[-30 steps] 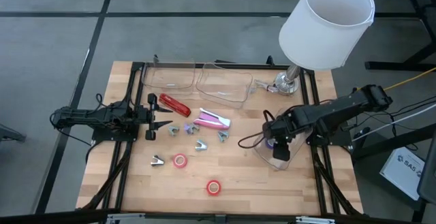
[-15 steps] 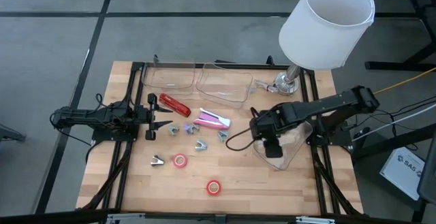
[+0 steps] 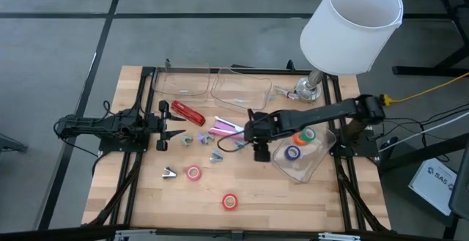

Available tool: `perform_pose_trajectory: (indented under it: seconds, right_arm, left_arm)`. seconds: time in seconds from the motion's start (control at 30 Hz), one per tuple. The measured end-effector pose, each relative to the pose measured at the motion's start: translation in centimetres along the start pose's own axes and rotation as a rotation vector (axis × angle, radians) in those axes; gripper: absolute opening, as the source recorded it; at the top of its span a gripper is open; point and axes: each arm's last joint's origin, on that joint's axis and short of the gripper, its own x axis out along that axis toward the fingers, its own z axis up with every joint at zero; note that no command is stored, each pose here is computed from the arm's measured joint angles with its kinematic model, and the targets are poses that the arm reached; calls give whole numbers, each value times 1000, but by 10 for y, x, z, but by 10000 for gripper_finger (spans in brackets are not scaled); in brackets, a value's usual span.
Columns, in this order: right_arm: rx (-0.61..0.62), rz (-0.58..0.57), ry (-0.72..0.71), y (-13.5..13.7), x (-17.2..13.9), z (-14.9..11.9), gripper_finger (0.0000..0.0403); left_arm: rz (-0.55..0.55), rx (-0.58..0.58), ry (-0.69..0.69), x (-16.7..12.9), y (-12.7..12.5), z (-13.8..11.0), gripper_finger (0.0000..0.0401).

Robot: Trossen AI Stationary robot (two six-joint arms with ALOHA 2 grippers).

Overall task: Pick and place Stapler, Stapler remover, tape
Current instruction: Put the right blue staple remover into the top right transparent bin

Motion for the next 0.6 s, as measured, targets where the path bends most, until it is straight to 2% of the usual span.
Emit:
perform_pose_trajectory:
  seconds: [0.4, 0.6]
  right_arm:
    - [292, 33, 5, -10, 47, 9, 190]
    - [394, 71, 19, -8, 62, 10, 150]
  left_arm:
    - [0, 0, 0, 0, 0, 0, 182]
    - [0, 0, 0, 0, 0, 0, 182]
